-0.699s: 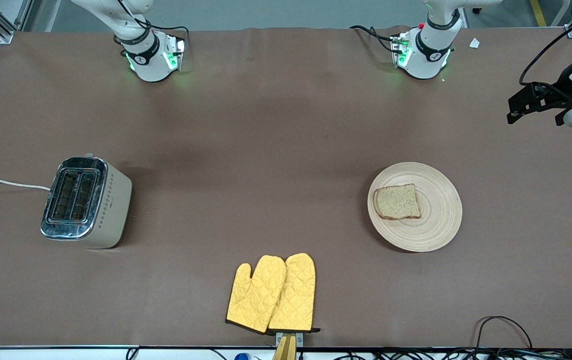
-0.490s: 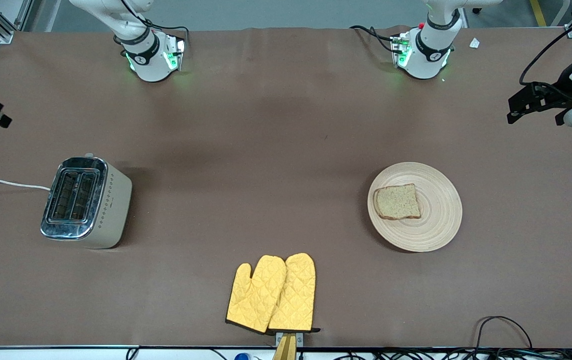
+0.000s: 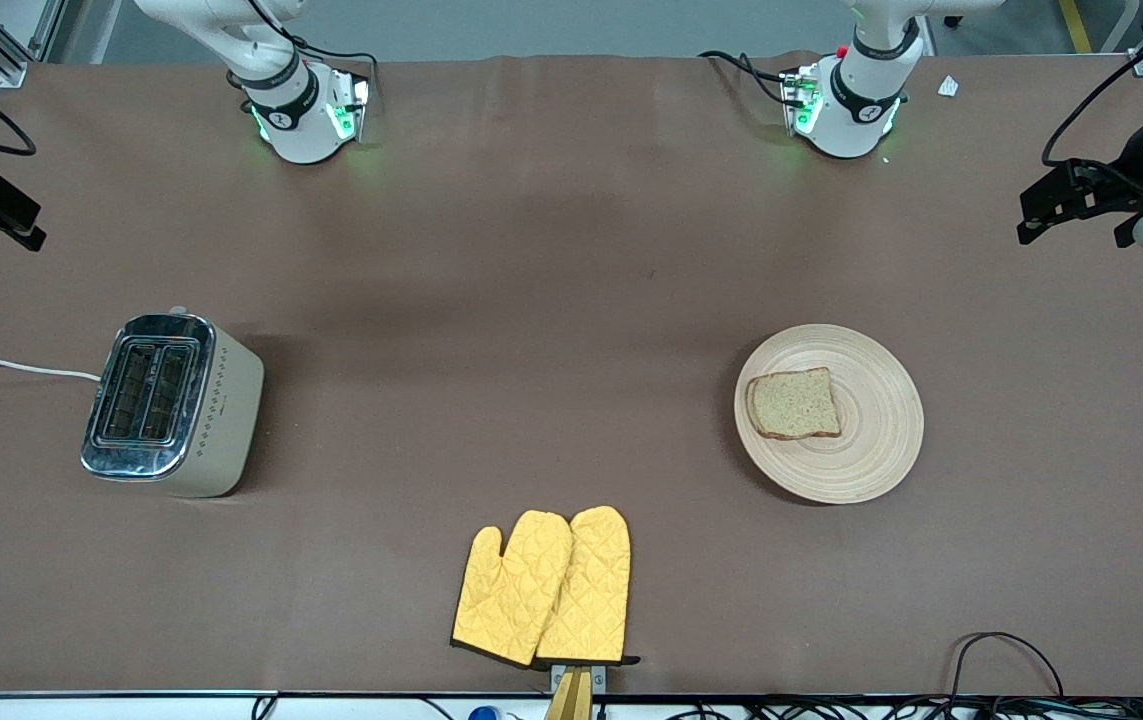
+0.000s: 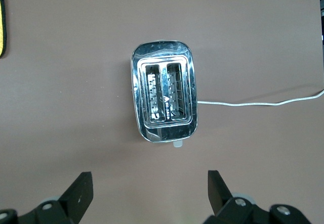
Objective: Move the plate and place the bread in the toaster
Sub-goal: 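Move the left gripper down toward the wooden plate rim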
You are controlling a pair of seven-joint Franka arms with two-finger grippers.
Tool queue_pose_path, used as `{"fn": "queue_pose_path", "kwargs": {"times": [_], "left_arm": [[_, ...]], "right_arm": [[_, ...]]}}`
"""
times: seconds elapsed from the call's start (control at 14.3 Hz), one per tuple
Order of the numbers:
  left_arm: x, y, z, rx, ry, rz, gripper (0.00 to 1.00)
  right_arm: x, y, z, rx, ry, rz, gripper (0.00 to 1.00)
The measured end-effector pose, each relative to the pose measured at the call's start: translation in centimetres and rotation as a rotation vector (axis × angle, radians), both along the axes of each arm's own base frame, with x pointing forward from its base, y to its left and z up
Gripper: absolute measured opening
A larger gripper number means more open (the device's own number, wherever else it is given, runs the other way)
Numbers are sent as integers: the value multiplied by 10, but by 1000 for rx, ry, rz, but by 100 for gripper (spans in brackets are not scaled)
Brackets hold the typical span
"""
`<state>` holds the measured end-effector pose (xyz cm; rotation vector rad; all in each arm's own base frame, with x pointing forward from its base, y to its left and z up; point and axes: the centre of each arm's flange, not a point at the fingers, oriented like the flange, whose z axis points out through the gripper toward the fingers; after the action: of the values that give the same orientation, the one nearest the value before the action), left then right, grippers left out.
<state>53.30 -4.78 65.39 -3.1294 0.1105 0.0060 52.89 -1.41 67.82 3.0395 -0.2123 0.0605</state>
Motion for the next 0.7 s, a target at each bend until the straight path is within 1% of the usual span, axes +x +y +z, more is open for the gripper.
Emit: {"fn": "queue_pose_path", "kwargs": {"times": [0.21,0.42,0.56,0.7], "left_arm": [[4,1,-6,0,8,2,100],[25,18,-27,-8,-13,35,100],[41,37,-46,-56,-36,78,100],[58,52,-73,-113,-35,100,100]], "right_arm": [[0,-3,0,29,0,1,100],[0,-4,0,47,0,2,100],[0,-4,0,53,-1,2,100],[0,-5,0,55,-2,0,100]]}}
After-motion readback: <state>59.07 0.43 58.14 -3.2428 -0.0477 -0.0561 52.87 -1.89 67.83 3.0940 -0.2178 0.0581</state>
